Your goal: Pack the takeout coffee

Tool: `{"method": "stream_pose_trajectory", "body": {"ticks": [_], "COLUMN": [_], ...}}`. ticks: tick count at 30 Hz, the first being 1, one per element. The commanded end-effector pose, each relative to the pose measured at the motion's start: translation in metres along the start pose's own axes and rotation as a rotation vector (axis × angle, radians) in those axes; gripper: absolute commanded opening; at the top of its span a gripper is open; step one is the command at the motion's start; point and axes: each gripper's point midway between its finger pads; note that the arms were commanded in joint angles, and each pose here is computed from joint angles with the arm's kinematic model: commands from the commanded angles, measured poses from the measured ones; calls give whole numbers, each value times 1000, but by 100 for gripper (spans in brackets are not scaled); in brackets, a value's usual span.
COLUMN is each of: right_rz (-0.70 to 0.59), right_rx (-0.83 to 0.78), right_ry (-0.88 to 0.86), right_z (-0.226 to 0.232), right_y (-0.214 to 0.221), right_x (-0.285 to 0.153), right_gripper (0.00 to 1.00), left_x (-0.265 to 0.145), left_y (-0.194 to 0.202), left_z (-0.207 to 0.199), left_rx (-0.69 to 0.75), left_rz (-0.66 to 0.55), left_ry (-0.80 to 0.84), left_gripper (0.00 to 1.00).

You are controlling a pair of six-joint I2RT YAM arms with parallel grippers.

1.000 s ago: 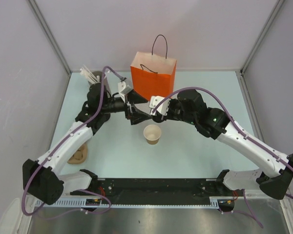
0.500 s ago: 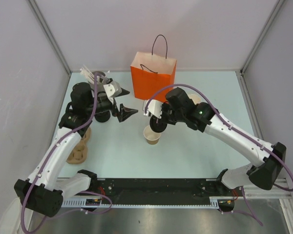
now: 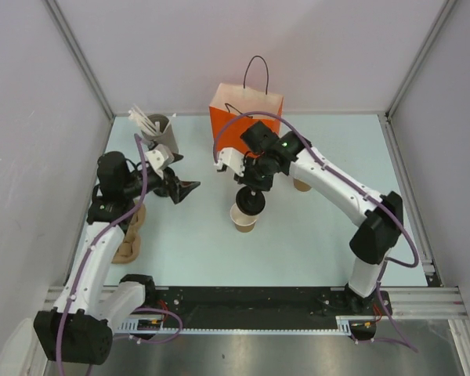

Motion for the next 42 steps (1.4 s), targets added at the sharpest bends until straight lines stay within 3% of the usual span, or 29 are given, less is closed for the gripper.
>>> {"method": "stream_pose_trajectory", "body": {"ticks": [1,17,30,42], "right_rz": [136,215,279,302], "right_rx": [35,15,13,15], "right_ry": [-67,-89,-71,-37], "right_z": [14,20,17,10], "right_y": [21,12,20,16], "right_x": [12,39,55,69], "right_gripper": [3,6,6,7], "left_x": [-18,-20,-46,-53], "left_y": [-21,-15,0,1], "left_z": [6,-3,48,51], "left_rx": [92,54,-40,-48], "left_rz": [-56,-94,-82,-94], "left_ry": [-20,-14,-270,-284], "left_gripper": [99,99,100,100]}}
Point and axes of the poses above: each gripper's point midway between its finger pads, its own x axis out along the fingers, its own z axis along the line the jaws close on, y = z × x, and after that the axes turned 14 degrees about x, right-handed
